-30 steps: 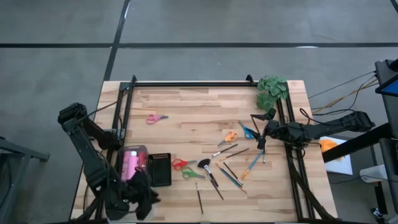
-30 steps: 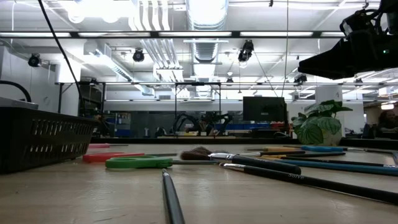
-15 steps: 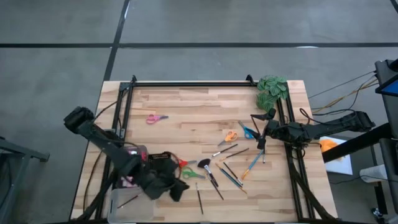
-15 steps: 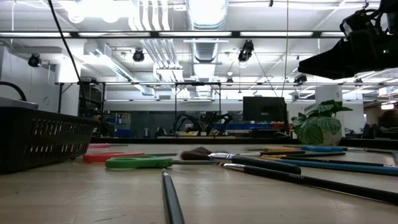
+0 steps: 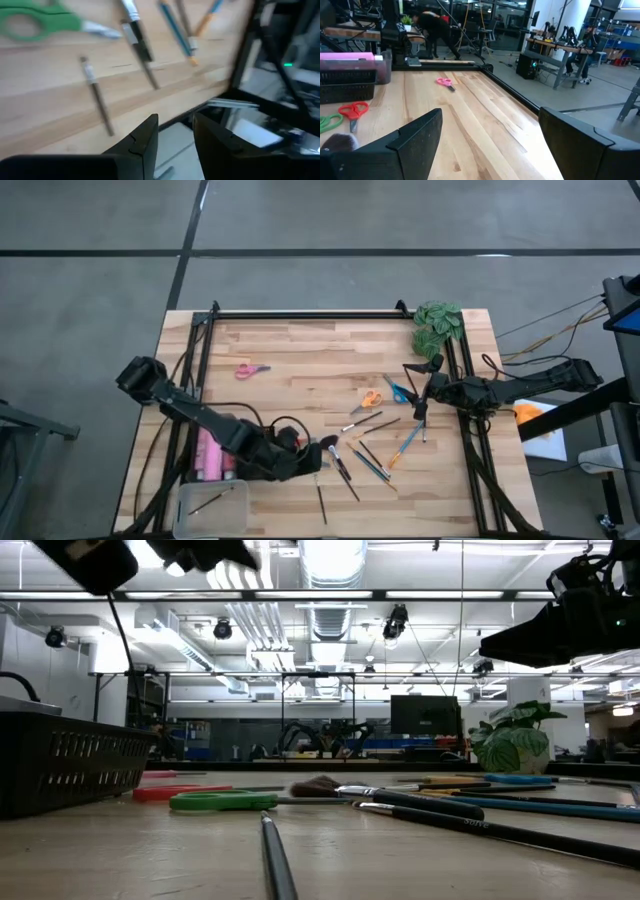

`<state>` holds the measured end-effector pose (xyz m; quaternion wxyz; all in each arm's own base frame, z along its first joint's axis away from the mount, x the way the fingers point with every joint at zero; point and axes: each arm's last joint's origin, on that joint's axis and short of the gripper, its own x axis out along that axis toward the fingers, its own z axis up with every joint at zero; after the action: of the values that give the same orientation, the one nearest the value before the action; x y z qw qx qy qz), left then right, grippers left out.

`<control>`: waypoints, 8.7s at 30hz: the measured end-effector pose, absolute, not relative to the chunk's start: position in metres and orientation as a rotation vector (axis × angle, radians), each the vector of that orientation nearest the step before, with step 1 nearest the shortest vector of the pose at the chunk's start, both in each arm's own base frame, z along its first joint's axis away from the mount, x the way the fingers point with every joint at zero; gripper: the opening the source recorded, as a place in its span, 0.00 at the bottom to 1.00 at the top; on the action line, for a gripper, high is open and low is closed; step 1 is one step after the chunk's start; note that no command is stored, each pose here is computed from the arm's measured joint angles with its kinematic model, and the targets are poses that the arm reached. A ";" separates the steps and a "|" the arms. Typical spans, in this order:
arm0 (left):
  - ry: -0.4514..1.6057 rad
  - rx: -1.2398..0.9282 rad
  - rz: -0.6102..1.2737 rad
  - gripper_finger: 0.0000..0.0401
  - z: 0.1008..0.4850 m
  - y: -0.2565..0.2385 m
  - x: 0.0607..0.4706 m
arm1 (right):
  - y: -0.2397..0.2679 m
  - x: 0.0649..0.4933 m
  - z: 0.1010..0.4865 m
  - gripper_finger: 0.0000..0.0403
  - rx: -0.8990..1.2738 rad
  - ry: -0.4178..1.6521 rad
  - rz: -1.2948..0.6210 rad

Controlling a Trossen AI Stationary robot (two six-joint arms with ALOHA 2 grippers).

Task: Pick & Place Paint Supplies
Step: Put the silver paint brush into the transparent bin

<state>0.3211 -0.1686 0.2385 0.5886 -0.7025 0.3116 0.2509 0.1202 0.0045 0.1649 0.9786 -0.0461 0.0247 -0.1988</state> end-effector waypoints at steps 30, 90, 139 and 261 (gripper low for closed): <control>0.936 -1.496 0.784 0.31 0.199 -0.183 0.374 | 0.005 0.120 0.165 0.82 -0.093 0.050 -0.400; 1.108 -1.567 1.099 0.01 0.131 -0.179 0.399 | 0.005 0.120 0.165 0.82 -0.093 0.050 -0.400; 1.132 -1.564 1.042 0.01 0.145 -0.179 0.397 | 0.004 0.120 0.165 0.82 -0.093 0.050 -0.400; 1.650 -0.278 0.226 0.26 0.201 -0.253 0.192 | 0.005 0.120 0.163 0.82 -0.101 0.070 -0.399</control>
<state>0.1918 -0.2529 0.2006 0.6644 -0.1231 0.7304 0.1002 0.1200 0.0045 0.1629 0.9782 -0.0504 0.0350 -0.1982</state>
